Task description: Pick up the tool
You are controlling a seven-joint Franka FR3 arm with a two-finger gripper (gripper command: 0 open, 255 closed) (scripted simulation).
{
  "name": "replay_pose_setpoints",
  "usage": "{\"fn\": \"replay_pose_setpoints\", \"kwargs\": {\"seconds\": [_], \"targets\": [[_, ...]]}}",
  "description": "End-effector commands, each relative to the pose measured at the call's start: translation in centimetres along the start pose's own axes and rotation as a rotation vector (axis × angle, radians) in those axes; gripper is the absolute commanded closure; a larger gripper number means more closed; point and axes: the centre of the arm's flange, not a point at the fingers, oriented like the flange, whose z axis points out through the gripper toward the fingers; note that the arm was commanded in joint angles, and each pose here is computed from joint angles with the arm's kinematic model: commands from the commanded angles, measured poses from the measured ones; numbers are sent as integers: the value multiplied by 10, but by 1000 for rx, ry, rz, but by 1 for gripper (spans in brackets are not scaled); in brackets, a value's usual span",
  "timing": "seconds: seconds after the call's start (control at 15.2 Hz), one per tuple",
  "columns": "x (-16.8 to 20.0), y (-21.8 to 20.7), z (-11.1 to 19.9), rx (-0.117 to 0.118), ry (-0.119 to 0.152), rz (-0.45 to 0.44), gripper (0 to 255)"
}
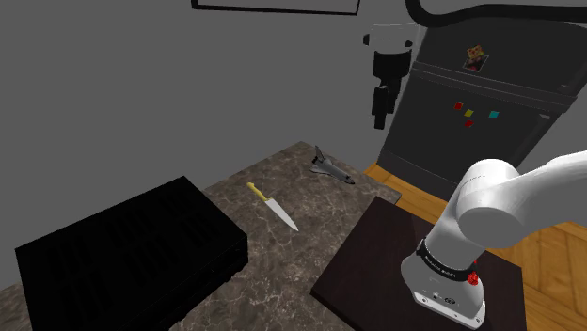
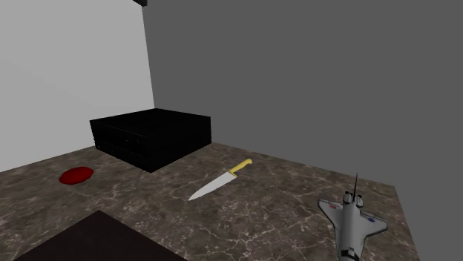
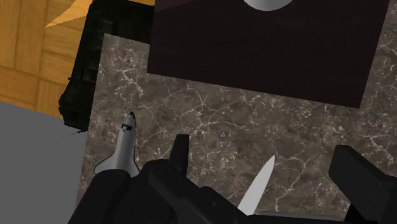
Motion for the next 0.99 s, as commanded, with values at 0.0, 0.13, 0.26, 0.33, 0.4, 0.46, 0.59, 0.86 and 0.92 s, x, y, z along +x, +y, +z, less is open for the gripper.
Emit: {"fn": "replay_pose_setpoints", "kwargs": {"seconds": [0.0,0.13,0.26,0.33,0.4,0.46,0.59,0.86,0.92], "targets": [[0,0,0,0,0,0,0],[16,-1,19,6,13,-10,0],[33,-2,38,12,25,-20,0],[41,-3,47,15,32,-24,0],[50,-3,56,18,38,-29,0],[58,-4,65,22,44,-34,0],[76,-6,83,28,57,-44,0],[111,-11,119,40,82,-64,0],[119,-12,128,43,88,-68,0]]}}
